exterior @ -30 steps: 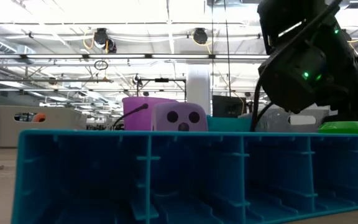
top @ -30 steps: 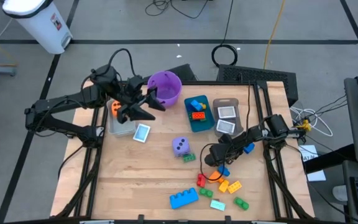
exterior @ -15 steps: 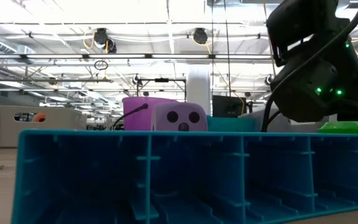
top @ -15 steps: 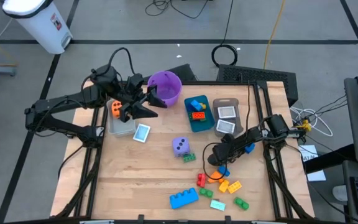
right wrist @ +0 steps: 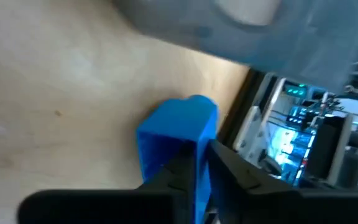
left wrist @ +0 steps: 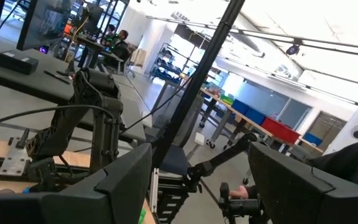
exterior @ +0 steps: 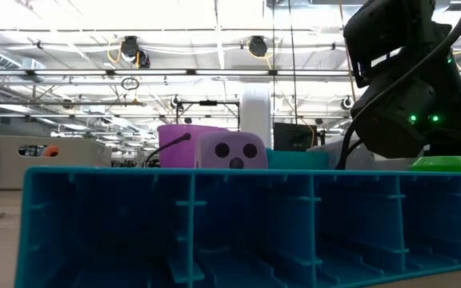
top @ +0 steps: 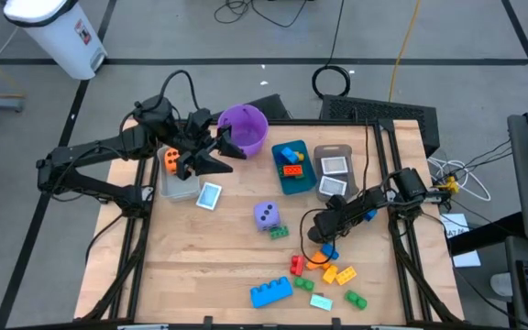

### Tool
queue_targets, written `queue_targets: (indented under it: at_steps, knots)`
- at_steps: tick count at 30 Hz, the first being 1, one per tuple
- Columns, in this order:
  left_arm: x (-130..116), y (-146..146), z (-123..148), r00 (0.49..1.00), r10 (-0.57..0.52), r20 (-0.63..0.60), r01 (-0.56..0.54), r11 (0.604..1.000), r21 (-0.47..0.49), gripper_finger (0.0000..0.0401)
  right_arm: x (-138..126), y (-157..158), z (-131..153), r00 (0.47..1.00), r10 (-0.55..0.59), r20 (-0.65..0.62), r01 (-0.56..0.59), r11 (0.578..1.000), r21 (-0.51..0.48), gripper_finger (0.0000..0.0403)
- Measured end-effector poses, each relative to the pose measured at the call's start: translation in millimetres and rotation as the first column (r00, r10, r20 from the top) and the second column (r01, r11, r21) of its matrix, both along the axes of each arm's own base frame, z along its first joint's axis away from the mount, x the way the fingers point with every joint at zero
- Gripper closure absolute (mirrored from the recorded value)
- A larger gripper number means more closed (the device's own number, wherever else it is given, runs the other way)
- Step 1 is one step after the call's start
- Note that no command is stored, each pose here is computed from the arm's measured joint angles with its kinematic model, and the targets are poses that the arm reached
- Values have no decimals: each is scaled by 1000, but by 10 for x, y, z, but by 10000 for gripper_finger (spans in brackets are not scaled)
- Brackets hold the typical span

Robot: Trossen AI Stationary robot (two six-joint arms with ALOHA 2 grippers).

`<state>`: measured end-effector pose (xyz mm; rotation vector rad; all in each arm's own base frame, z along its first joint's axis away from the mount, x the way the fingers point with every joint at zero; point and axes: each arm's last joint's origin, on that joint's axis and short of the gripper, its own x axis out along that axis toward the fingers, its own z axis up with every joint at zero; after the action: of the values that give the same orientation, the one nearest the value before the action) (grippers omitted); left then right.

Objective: Pick & Place Toys
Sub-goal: Put the blue game piece into the blue bin

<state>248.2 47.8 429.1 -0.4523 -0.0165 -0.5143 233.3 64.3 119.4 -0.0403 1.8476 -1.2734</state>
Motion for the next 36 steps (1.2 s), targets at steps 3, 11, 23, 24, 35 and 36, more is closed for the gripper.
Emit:
queue_targets:
  at_steps: [3,11,23,24,35,36]
  knots:
    - [0,0,0,1000,0,0,0,1000,0,128,-14,-8,63,1000,12,3,-12,1000,-7,396]
    - [-1,0,6,1000,0,6,0,1000,0,128,-122,-38,491,993,-16,117,14,1000,15,398]
    - [-2,-1,13,1000,0,17,0,1000,8,128,-458,-56,1683,540,-201,817,25,974,224,401]
    - [-2,-1,13,1000,1,17,-1,1000,7,128,-471,-65,1773,433,-201,879,5,975,221,401]
    - [75,42,-12,996,82,-14,-83,993,-85,128,-284,-251,2653,-491,181,852,-53,970,-237,402]
    - [110,52,-30,997,79,-25,-82,991,-107,128,-245,-269,2708,-542,206,815,-50,960,-276,402]
